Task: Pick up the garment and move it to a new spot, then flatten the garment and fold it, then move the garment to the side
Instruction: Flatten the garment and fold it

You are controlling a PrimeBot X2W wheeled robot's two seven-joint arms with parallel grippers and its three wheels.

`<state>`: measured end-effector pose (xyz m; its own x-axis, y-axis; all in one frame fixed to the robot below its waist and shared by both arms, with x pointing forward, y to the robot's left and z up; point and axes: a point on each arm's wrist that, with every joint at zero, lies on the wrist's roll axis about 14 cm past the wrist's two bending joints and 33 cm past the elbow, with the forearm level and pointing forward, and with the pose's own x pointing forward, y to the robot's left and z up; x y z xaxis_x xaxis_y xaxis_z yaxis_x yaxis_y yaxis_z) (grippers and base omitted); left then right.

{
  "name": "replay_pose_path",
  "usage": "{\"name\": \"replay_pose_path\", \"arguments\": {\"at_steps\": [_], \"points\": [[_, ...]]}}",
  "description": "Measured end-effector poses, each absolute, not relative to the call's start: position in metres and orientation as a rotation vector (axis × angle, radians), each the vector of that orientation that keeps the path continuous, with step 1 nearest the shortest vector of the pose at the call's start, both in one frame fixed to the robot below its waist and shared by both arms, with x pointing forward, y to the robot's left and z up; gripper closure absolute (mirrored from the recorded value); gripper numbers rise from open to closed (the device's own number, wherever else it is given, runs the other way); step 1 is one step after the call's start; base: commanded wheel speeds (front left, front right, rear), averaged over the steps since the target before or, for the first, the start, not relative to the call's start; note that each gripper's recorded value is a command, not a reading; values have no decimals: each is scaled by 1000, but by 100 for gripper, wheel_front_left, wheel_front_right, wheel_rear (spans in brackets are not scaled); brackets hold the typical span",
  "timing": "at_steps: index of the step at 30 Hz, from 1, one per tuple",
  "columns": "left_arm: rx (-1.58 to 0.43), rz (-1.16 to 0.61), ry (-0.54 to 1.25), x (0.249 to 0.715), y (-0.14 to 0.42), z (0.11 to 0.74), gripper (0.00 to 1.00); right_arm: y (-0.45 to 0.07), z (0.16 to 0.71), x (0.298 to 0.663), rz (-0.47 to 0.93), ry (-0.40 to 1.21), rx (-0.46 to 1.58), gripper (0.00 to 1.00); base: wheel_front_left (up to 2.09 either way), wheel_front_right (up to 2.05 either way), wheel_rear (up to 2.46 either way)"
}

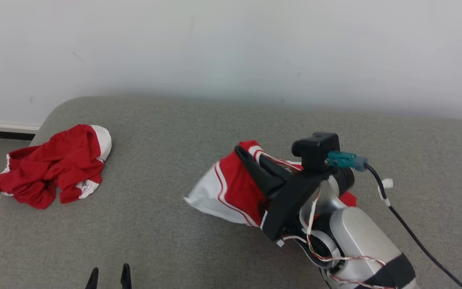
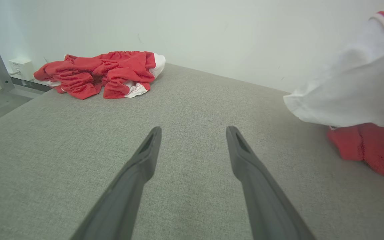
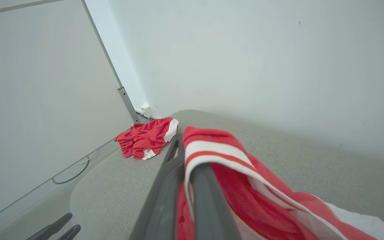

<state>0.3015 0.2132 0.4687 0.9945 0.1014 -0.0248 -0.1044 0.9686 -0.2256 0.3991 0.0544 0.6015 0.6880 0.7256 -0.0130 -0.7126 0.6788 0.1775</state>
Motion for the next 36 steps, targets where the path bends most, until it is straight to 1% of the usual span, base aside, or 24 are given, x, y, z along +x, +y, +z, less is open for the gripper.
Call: {"name": "replay_pose_path", "arguments": {"at_steps": [7,13,16,19,21,23,24,26,29,30,33,36], "points": [[-227,79,-9,310,207,477,0,82,675,402,927,-71,142,100,0,0,0],[-238,73,-2,309,204,475,0,91,753,402,996,-279,242,100,0,0,0],[-240,74,3,309,203,473,0,85,787,409,970,-401,262,100,0,0,0],[-245,84,7,309,205,472,0,63,800,431,880,-467,302,100,0,0,0],[-243,88,10,310,206,471,0,44,785,454,796,-432,294,100,0,0,0],[-244,87,18,312,206,469,0,19,755,478,700,-360,299,100,0,0,0],[-244,81,26,315,204,467,0,-11,711,498,599,-256,310,100,0,0,0],[-243,73,29,319,202,467,0,-41,666,510,504,-157,293,100,0,0,0],[-243,58,33,327,197,466,0,-87,606,516,371,-38,283,100,0,0,0],[-243,58,33,327,197,466,0,-87,606,516,371,-38,283,100,0,0,0],[-243,38,36,336,191,466,0,-129,557,512,256,52,264,100,0,0,0],[-240,19,41,343,186,465,0,-164,524,502,163,109,243,100,0,0,0]]}}
